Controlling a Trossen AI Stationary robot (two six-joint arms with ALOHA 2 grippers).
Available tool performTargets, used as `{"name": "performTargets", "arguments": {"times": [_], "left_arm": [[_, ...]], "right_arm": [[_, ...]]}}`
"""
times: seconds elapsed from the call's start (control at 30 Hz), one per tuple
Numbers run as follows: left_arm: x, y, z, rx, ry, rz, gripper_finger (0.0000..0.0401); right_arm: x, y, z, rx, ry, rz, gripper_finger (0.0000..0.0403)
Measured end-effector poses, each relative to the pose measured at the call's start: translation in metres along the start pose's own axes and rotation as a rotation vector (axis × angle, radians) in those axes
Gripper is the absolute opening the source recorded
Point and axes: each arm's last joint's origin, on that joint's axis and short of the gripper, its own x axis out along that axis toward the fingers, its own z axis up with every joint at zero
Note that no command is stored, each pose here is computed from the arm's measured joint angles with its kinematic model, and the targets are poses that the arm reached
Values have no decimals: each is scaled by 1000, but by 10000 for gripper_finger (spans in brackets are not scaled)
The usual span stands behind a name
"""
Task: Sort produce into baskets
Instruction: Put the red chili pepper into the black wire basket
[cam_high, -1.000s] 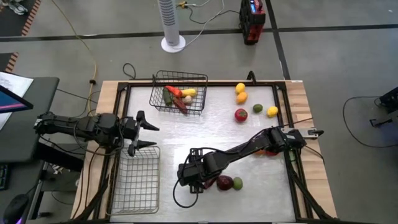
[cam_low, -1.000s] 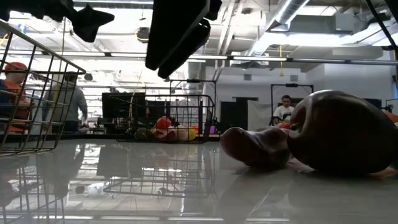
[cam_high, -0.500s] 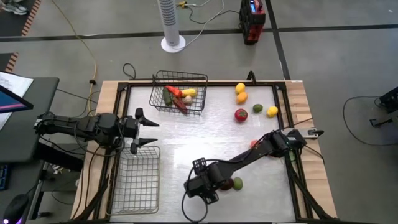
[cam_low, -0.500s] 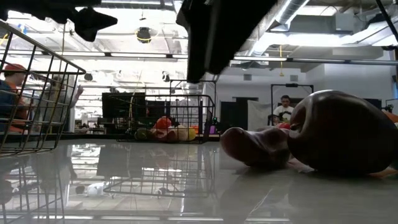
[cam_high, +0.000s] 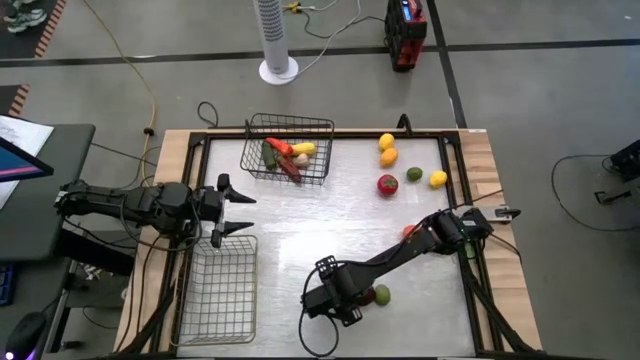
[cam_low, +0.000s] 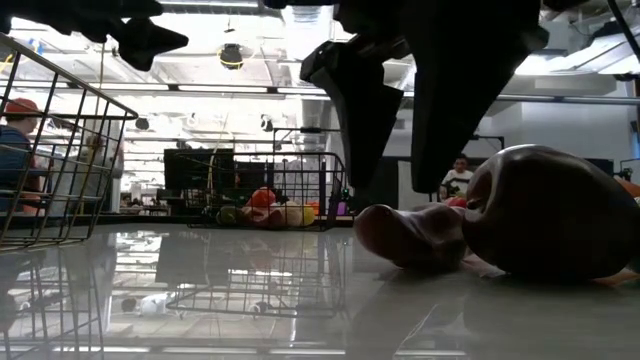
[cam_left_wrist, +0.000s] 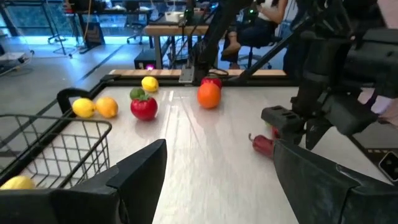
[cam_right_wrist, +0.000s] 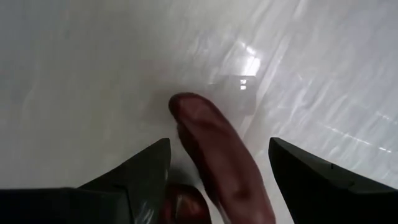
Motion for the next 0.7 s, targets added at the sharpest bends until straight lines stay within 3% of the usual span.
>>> {"name": "performTargets", "arguments": {"times": [0.7], "left_arm": [[0, 0, -1, -1, 9, 2, 279]], "right_arm": [[15, -8, 0, -96, 44, 22, 299]]}}
